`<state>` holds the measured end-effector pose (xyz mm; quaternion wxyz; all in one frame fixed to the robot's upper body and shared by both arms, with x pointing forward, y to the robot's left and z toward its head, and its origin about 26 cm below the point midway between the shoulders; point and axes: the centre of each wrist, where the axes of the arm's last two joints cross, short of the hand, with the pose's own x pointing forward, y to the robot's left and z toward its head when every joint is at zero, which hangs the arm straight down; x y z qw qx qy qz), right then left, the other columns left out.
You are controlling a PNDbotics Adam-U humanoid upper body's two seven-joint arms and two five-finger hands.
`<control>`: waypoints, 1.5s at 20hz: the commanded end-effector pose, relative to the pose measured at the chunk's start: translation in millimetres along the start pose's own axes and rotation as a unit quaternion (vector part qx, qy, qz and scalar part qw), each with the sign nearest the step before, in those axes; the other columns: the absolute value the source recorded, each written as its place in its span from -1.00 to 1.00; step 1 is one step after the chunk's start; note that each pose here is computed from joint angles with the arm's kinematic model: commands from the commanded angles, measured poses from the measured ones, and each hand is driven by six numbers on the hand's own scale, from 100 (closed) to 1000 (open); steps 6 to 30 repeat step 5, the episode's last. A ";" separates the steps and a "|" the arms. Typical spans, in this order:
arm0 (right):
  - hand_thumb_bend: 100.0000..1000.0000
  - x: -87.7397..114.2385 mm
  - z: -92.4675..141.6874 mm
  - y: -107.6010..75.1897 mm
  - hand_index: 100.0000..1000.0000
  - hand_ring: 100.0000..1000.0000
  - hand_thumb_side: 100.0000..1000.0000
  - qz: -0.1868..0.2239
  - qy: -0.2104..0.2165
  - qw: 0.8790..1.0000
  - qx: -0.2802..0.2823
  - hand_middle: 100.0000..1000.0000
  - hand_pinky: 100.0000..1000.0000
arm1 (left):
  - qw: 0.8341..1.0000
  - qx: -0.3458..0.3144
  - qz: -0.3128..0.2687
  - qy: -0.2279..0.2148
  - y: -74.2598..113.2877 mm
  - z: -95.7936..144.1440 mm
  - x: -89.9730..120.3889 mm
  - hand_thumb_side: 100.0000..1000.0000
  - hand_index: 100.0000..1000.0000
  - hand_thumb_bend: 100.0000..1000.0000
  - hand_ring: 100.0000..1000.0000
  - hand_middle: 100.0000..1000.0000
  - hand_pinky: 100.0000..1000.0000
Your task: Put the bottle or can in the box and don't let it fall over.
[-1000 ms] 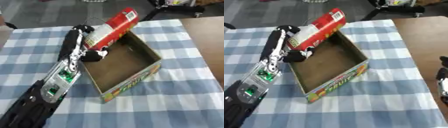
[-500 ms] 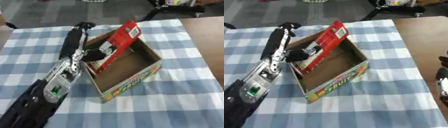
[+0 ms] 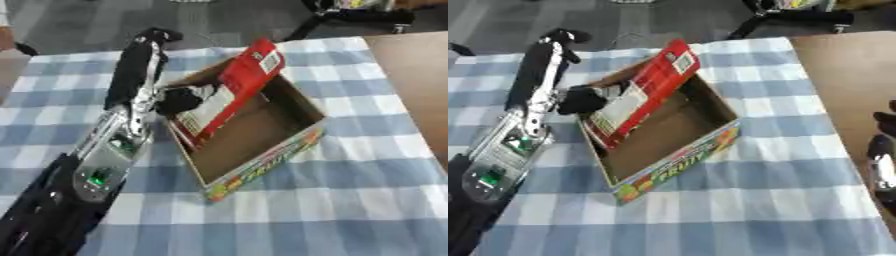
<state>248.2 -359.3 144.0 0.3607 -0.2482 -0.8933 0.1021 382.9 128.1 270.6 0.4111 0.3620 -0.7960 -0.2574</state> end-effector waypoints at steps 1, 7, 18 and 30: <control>-1.00 4.6 -4.0 -7.6 0.73 0.64 -0.05 0.009 -0.013 1.000 -0.001 1.00 0.67 | 0.999 0.045 -0.008 -0.001 44.1 3.2 -7.7 -0.59 0.55 0.16 0.20 0.44 0.30; -1.00 3.8 -1.4 -9.1 0.73 0.64 -0.05 0.012 -0.010 1.000 -0.006 1.00 0.67 | 0.998 0.062 -0.010 0.023 72.8 17.9 -26.7 -0.60 0.54 0.14 0.18 0.43 0.27; -1.00 3.8 -1.4 -9.1 0.73 0.64 -0.05 0.012 -0.010 1.000 -0.006 1.00 0.67 | 0.998 0.062 -0.010 0.023 72.8 17.9 -26.7 -0.60 0.54 0.14 0.18 0.43 0.27; -1.00 3.8 -1.4 -9.1 0.73 0.64 -0.05 0.012 -0.010 1.000 -0.006 1.00 0.67 | 0.998 0.062 -0.010 0.023 72.8 17.9 -26.7 -0.60 0.54 0.14 0.18 0.43 0.27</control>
